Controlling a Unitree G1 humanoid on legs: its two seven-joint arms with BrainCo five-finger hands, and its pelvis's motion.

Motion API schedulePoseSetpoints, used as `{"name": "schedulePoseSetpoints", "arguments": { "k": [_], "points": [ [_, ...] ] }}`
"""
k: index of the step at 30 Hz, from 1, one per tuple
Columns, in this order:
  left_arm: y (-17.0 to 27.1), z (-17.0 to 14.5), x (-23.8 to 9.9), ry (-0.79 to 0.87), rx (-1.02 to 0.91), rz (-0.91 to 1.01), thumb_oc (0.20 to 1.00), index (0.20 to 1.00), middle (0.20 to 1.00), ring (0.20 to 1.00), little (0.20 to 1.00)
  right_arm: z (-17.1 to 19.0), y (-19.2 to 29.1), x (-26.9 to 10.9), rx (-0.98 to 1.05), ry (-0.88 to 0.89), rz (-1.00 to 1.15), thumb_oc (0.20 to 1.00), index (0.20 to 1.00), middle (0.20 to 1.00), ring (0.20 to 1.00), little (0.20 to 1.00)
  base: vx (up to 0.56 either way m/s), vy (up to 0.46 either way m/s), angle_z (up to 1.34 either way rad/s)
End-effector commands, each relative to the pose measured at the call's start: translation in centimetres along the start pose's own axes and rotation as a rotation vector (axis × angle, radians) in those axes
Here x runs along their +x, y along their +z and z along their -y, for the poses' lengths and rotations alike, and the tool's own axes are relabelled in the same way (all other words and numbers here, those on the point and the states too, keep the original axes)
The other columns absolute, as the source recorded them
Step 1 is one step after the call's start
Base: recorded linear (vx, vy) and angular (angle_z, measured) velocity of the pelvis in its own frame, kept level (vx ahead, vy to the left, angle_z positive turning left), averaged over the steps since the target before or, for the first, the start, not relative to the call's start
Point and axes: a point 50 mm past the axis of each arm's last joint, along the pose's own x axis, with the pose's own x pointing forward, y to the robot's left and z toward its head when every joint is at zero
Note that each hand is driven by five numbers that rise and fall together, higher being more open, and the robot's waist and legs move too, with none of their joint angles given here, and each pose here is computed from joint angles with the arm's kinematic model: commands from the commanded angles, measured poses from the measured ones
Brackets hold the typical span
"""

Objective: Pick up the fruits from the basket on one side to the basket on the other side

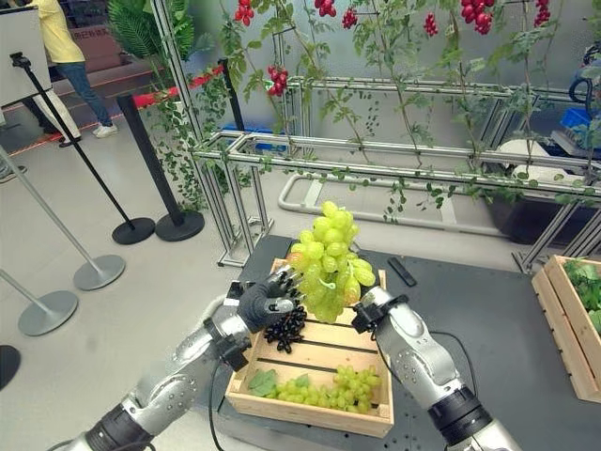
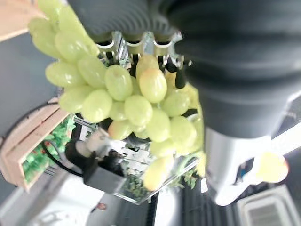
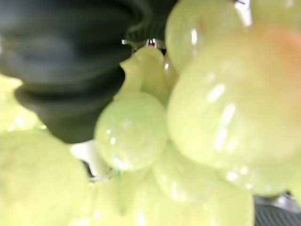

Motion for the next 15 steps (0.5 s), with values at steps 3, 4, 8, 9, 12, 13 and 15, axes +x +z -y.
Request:
{"name": "schedulePoseSetpoints", "arguments": {
  "k": [3,4,8,9,12,13,15],
  "points": [
    [-1.3,0.7,0.9,-0.070,0.001,-0.074,1.000,1.000,1.000,1.000,1.000,-6.9,5.5,2.4,0.162,0.335,0.343,0.200,0.200,0.200,0.200,0.200,0.00,0.000,0.00],
    [-1.3,0.7,0.9,-0.070,0.001,-0.074,1.000,1.000,1.000,1.000,1.000,-6.9,5.5,2.4,0.162,0.335,0.343,0.200,0.200,0.200,0.200,0.200,0.00,0.000,0.00],
    [-1.3,-0.3,0.0,-0.018,0.023,-0.082,1.000,1.000,1.000,1.000,1.000,-7.1,5.7,2.4,0.157,0.346,0.345,0.200,0.200,0.200,0.200,0.200,0.00,0.000,0.00],
    [-1.3,-0.3,0.0,-0.018,0.023,-0.082,1.000,1.000,1.000,1.000,1.000,-7.1,5.7,2.4,0.157,0.346,0.345,0.200,0.200,0.200,0.200,0.200,0.00,0.000,0.00],
    [-1.5,-0.5,0.2,-0.013,0.049,-0.089,1.000,1.000,1.000,1.000,1.000,-7.3,5.8,2.6,0.163,0.356,0.348,0.200,0.200,0.200,0.200,0.200,0.00,0.000,0.00],
    [-1.5,-0.4,0.3,-0.016,0.056,-0.090,1.000,1.000,1.000,1.000,1.000,-7.4,5.9,2.6,0.164,0.360,0.353,0.200,0.200,0.200,0.200,0.200,0.00,0.000,0.00],
    [-1.4,-0.5,0.3,-0.014,0.070,-0.089,1.000,1.000,1.000,1.000,1.000,-7.5,6.1,2.6,0.164,0.366,0.358,0.200,0.200,0.200,0.200,0.200,0.00,0.000,0.00]
  ]
}}
